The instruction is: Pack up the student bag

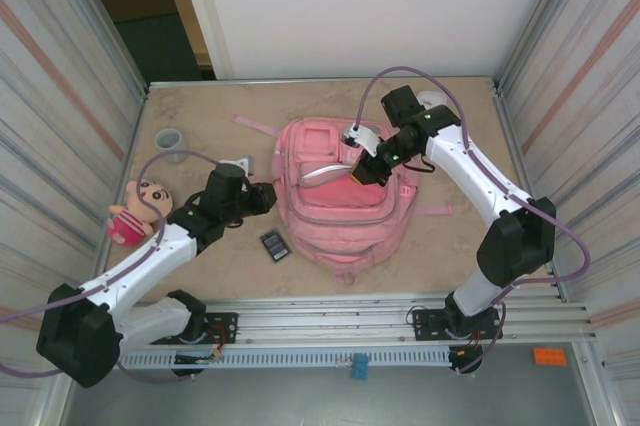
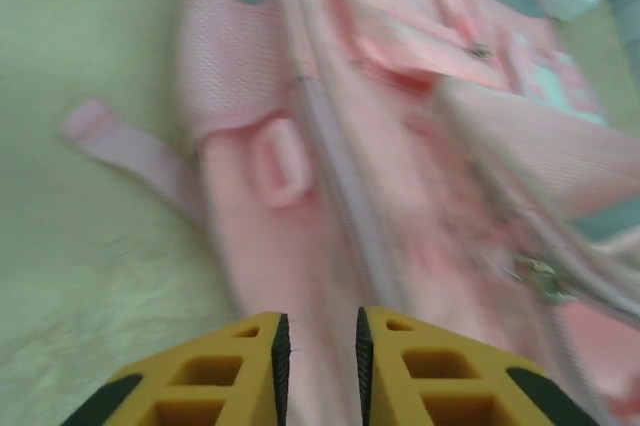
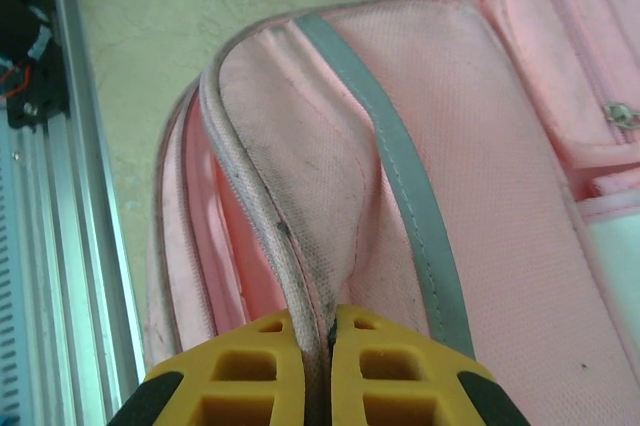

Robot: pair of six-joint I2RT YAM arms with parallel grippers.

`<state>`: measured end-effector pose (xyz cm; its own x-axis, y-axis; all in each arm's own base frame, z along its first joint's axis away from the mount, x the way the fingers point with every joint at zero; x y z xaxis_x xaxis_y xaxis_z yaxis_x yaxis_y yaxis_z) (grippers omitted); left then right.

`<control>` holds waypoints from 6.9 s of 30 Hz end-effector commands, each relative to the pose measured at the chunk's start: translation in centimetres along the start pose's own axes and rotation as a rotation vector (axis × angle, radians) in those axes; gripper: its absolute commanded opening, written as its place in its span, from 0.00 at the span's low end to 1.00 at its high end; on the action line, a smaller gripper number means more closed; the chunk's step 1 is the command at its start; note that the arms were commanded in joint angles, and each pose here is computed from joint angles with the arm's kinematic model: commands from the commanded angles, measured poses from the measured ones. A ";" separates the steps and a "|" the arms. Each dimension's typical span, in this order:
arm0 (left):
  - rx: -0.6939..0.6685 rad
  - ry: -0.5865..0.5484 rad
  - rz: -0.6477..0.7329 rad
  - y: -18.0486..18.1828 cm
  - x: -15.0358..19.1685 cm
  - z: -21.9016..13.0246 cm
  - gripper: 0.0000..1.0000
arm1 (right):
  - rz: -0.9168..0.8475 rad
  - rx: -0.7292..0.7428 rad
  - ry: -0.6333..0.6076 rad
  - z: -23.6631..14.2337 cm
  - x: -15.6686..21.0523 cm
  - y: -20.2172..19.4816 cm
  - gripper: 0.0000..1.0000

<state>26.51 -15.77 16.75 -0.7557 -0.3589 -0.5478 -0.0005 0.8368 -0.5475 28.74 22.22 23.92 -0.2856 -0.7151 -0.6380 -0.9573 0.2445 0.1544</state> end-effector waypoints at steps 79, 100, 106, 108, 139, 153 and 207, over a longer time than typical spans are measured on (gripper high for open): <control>-0.061 0.105 -0.201 -6.8 3.5 -4.0 0.39 | 0.451 0.204 -0.332 -2.9 0.0 -0.1 0.02; 0.479 -0.007 1.791 -17.1 5.9 -5.5 0.33 | 0.312 0.133 -0.380 -3.5 -1.4 1.1 0.03; 0.421 -0.025 1.972 -17.1 6.1 -2.6 0.31 | 0.281 0.126 -0.385 -3.8 -1.3 1.8 0.04; 0.402 -0.058 1.983 -17.5 5.9 -1.8 0.31 | 0.268 0.116 -0.388 -3.9 -1.3 2.1 0.04; 0.313 -0.144 1.766 -17.4 3.8 0.8 0.69 | 0.232 0.094 -0.406 -4.4 -1.3 3.0 0.05; 0.337 -0.234 1.295 -17.3 0.3 -3.5 0.69 | -0.095 0.102 -0.312 -3.4 0.8 6.4 0.04; 0.641 0.372 1.423 -4.9 6.0 4.5 0.58 | -0.386 0.145 0.055 0.9 6.3 10.2 0.48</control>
<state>24.84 -23.36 12.92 -0.0585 0.7068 -0.7050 0.9962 0.0872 0.0048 17.06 20.33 20.73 0.1150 -0.8262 -0.5515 -0.9777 0.0040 -0.2100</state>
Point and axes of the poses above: each hand's point on the last joint's axis, 136 mm out from that joint toward the fingers, its own z axis out along the fingers, its own y axis along the line the jaws close on, x = y × z, the point moved 3 cm from there along -z, back along the fingers, and after that the axes turned 6 degrees about -z, right-handed, at the moved point
